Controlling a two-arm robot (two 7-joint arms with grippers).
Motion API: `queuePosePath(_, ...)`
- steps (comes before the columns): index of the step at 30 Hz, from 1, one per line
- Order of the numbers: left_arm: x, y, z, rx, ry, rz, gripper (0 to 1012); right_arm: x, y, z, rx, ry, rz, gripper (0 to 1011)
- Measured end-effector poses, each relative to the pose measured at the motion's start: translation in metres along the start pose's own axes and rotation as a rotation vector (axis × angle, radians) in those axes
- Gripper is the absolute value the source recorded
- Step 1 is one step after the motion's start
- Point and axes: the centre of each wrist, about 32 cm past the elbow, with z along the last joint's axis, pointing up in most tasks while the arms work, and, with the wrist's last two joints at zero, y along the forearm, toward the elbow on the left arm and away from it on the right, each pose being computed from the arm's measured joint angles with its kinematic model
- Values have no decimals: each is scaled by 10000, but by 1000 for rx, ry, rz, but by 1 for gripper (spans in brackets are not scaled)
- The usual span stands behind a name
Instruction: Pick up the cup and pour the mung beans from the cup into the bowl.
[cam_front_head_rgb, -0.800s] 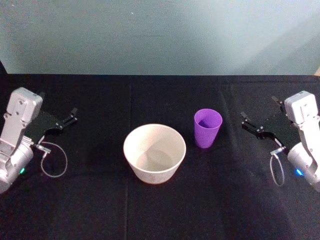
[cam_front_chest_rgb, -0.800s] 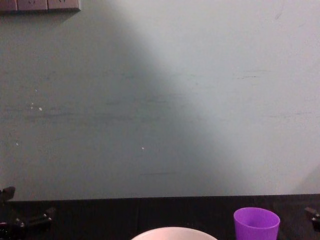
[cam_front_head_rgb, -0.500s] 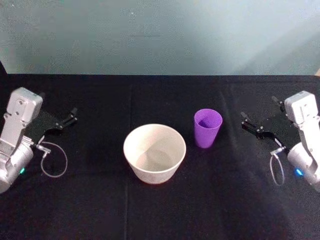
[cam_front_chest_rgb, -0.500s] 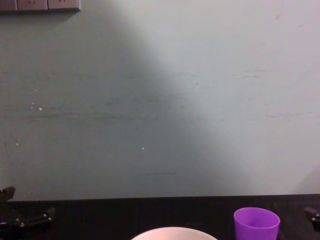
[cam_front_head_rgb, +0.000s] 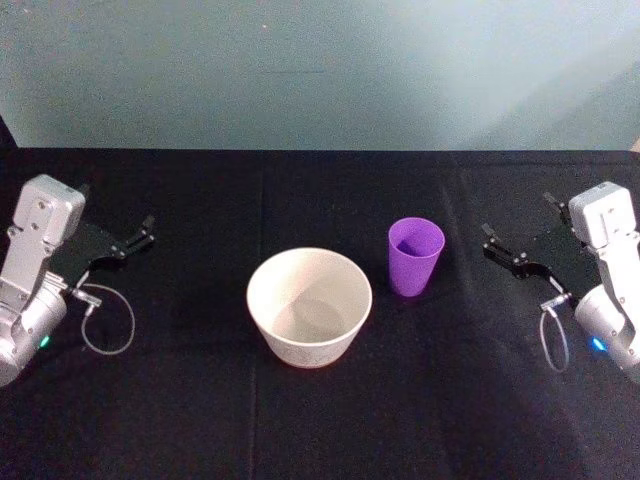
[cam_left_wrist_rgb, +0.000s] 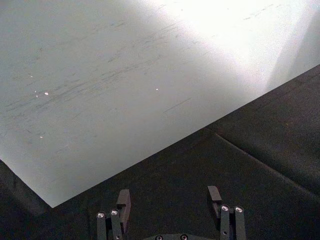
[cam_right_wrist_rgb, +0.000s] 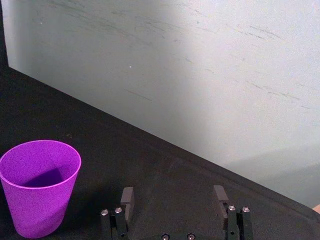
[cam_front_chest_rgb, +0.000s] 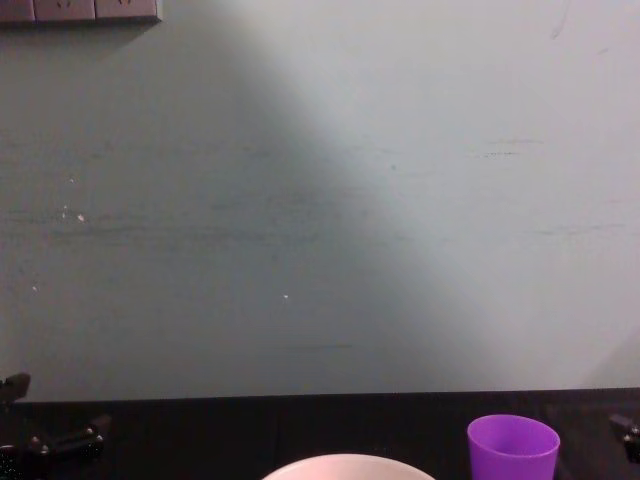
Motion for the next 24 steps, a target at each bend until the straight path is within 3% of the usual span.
queuePosePath(24,0,0,0,0,0,0,1000,0,0,0,0,0,0,1003)
